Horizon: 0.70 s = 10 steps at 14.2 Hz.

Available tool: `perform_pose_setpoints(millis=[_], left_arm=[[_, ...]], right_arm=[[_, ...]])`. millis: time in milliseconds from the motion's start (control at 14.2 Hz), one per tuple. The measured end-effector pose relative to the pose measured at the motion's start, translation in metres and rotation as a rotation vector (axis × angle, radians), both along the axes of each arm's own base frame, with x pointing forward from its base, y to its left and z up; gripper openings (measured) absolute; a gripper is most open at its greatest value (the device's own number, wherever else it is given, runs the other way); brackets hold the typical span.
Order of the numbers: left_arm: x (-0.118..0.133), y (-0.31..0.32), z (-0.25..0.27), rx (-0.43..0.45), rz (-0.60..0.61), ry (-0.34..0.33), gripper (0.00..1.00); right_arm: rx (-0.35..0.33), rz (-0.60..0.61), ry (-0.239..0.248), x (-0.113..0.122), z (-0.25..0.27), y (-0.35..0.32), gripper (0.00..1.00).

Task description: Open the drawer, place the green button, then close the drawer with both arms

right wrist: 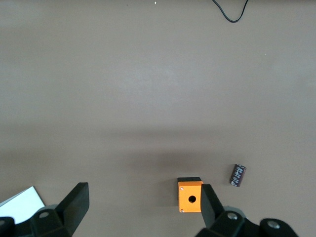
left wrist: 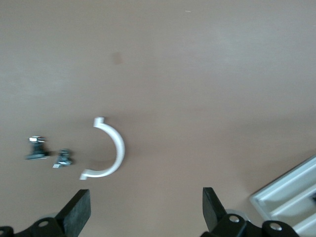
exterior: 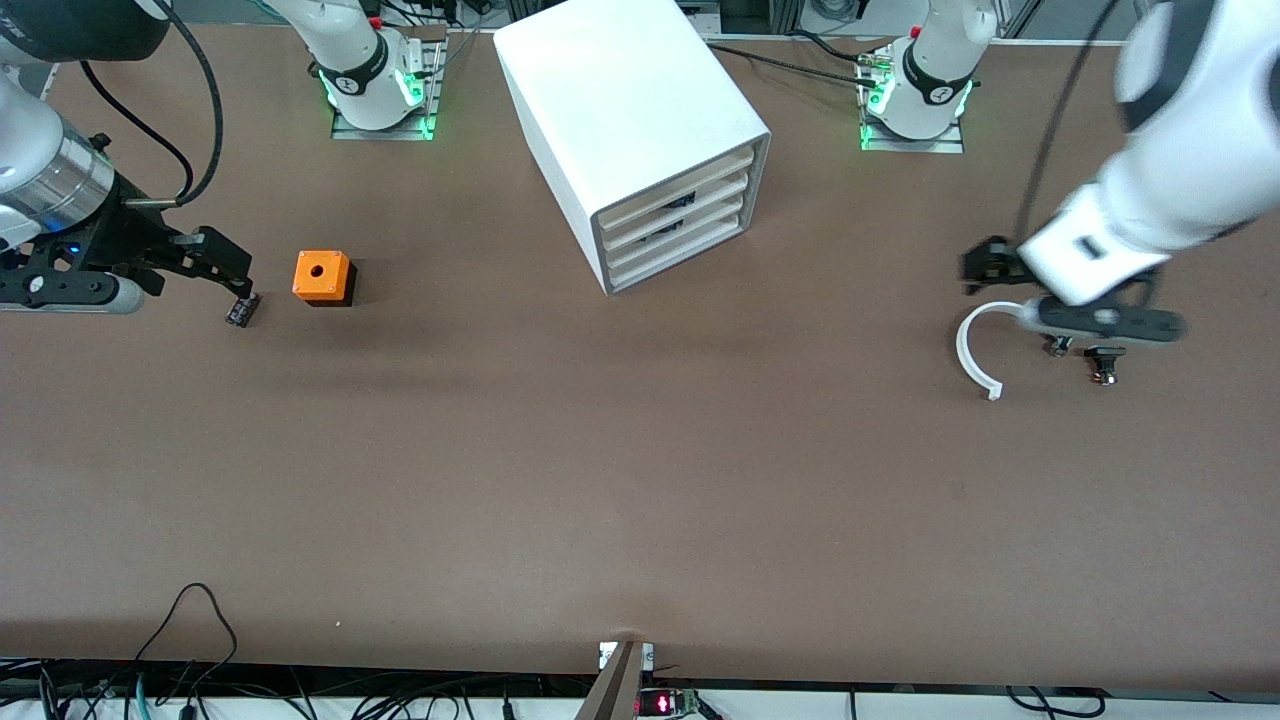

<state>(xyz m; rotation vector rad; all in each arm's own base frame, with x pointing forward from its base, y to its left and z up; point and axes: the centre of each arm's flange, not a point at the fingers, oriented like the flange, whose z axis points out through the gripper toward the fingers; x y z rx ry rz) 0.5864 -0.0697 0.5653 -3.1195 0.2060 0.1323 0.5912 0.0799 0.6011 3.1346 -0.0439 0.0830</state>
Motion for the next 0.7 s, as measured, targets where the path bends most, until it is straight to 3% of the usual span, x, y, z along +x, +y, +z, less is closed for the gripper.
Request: perform_pose_setpoints(millis=[140, 421, 702], left_arm=[[-0.012, 0.039, 0.009, -0.012, 0.019, -0.012, 1.00], [-0.032, 0.038, 0.016, -0.011, 0.013, -0.129, 1.00], [-0.049, 0.039, 0.022, -0.004, 0.016, -0.141, 1.00]], right_arm=[[0.007, -0.014, -0.003, 0.001, 0.002, -0.007, 1.00], [0.008, -0.015, -0.005, 0.001, 0.003, -0.008, 1.00], [0.009, -0.012, -0.005, 0.001, 0.003, -0.007, 1.00]])
